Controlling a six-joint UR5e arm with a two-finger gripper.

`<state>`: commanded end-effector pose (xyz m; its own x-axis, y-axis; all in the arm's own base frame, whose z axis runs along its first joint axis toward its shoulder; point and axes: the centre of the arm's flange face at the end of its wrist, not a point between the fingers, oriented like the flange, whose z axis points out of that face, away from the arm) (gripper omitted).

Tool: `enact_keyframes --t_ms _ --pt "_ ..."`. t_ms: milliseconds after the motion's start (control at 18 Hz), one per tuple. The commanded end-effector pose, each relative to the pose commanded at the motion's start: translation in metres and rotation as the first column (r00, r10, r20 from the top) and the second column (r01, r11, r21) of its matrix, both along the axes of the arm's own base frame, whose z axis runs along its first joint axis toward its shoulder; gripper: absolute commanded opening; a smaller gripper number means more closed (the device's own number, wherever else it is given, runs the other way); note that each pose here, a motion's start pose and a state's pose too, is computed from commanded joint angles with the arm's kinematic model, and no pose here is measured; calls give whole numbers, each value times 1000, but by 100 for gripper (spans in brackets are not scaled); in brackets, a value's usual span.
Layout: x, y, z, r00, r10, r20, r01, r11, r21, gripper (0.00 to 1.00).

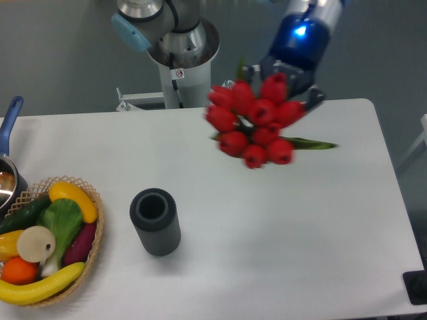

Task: Insert the flowers into the vase
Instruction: 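Carry the tulips over the black vase and lower stems toward its opening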

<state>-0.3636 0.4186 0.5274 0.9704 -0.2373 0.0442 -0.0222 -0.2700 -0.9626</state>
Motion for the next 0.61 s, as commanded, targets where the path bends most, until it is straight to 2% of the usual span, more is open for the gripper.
enact_keyframes --t_ms 167,333,611 --pt "25 25 -14 996 -81 44 80 997 12 18" --pt "18 37 -40 988 -115 106 113 993 24 18" --pt "10 68 -52 983 -163 89 161 986 33 18"
